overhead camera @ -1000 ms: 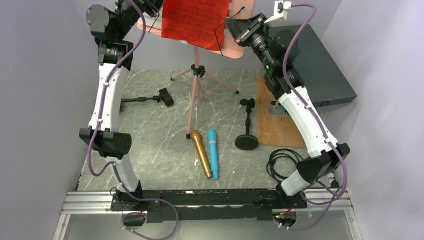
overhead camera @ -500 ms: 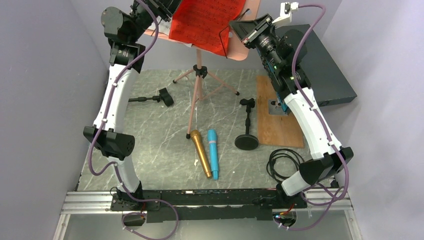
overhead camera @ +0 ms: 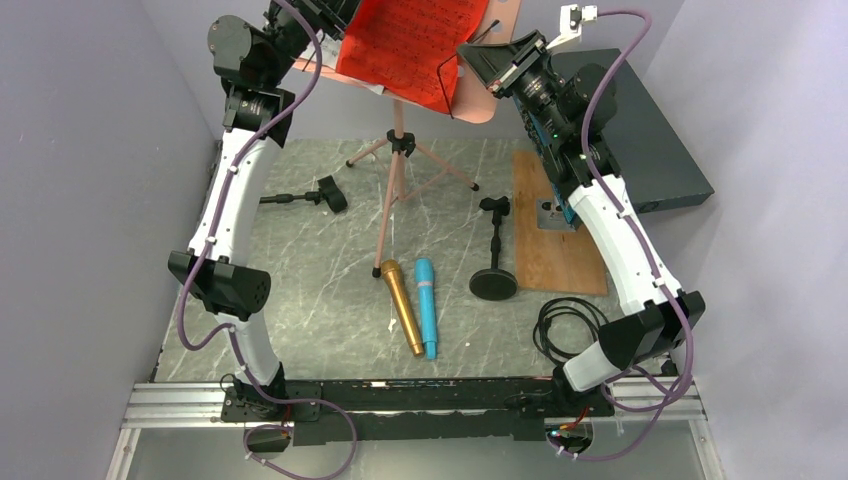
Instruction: Set up the instrument practice props
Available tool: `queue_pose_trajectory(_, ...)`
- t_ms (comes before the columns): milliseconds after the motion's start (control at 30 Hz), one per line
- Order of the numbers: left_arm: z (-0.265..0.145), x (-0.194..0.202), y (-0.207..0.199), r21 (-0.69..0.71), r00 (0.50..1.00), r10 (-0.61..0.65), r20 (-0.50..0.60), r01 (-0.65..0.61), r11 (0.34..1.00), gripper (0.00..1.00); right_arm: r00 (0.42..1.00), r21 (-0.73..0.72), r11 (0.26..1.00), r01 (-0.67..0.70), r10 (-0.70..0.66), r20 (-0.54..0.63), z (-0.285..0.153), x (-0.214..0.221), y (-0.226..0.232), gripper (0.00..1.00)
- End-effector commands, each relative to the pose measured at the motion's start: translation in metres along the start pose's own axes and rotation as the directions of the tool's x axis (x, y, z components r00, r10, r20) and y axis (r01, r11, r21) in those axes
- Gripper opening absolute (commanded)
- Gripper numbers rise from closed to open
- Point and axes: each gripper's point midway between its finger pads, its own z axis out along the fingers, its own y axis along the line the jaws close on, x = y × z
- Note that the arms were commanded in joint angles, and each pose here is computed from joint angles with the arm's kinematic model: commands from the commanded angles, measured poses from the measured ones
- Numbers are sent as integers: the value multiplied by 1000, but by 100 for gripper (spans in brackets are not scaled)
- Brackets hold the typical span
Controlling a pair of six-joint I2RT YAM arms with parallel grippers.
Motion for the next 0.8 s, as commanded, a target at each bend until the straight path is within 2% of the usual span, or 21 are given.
queue_pose_trajectory(0,3,-14,-1,-17,998,42,50,-41,999,0,998,-136,989,56,-57,-2,-15,-8,38,0)
queue_pose_trajectory(433,8,-2,-3,7,999,16,35,-17,1000,0,966,-224,951,212,-238,-98,-14,9,39,0)
queue_pose_trajectory(767,17,-5,-23,47,998,14,65,-17,999,0,956,-245,932,265,-287,-59,-10,-8,55,0)
